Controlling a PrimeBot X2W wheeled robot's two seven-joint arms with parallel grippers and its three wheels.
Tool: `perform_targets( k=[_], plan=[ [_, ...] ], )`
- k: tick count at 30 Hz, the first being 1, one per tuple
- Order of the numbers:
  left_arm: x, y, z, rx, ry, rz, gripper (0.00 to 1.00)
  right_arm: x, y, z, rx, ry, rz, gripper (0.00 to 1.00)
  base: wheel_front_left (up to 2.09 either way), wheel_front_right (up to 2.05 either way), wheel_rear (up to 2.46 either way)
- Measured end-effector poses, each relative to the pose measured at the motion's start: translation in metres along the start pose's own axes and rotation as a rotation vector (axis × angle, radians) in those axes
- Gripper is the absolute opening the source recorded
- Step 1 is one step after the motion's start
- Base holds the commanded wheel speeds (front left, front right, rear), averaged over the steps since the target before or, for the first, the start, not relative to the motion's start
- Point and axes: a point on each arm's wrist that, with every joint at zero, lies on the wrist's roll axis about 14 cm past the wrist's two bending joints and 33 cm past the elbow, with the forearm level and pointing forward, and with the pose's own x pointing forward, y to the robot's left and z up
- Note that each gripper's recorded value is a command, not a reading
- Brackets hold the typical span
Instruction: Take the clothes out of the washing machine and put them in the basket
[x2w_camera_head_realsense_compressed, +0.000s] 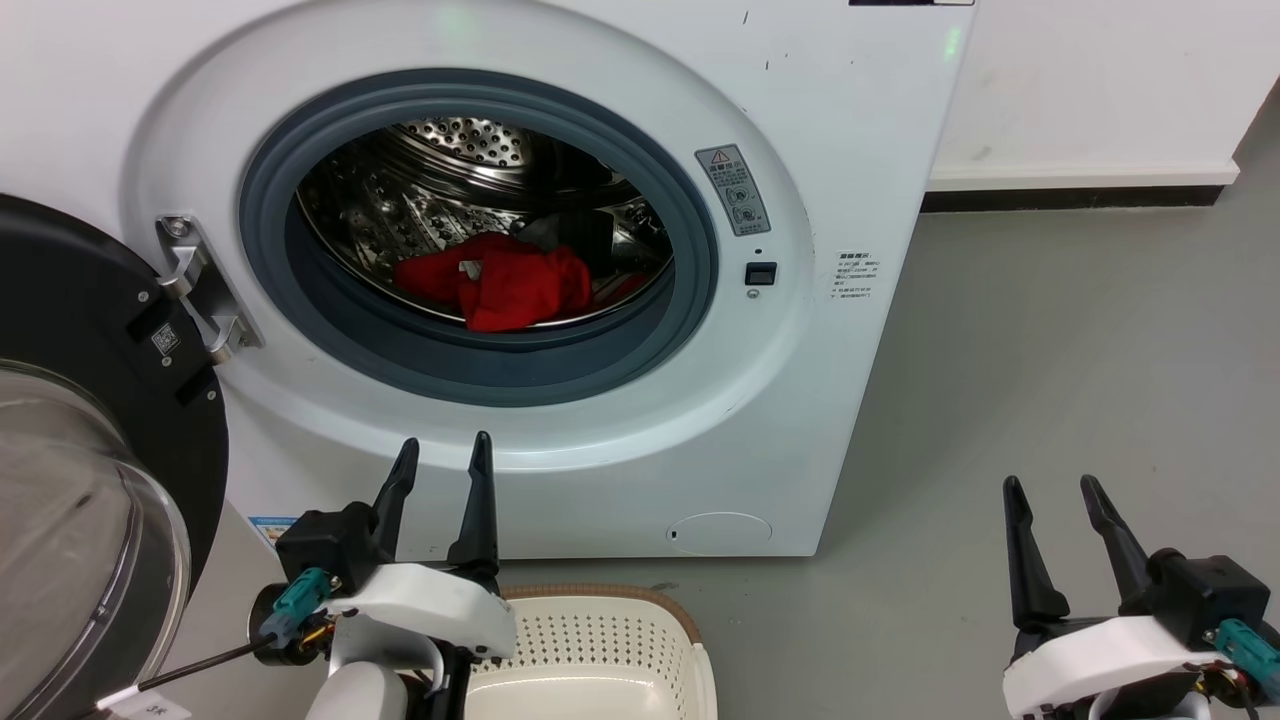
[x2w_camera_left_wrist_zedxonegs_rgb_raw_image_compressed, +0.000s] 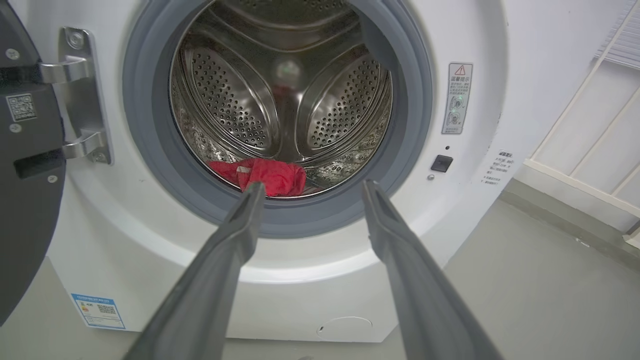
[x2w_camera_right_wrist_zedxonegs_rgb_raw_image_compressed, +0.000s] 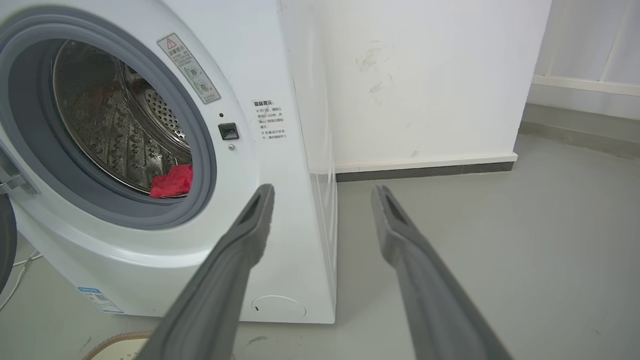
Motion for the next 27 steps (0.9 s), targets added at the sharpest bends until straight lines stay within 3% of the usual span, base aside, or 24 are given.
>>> perform_targets(
  k=[27],
  plan=[
    [0.0004, -0.0068, 0.0009, 0.165, -0.033, -0.025, 1.00, -0.0014, 0.0102, -0.0030, -0.170, -0.003, 0.052, 1.00, 0.00, 0.00, 0.00]
  ],
)
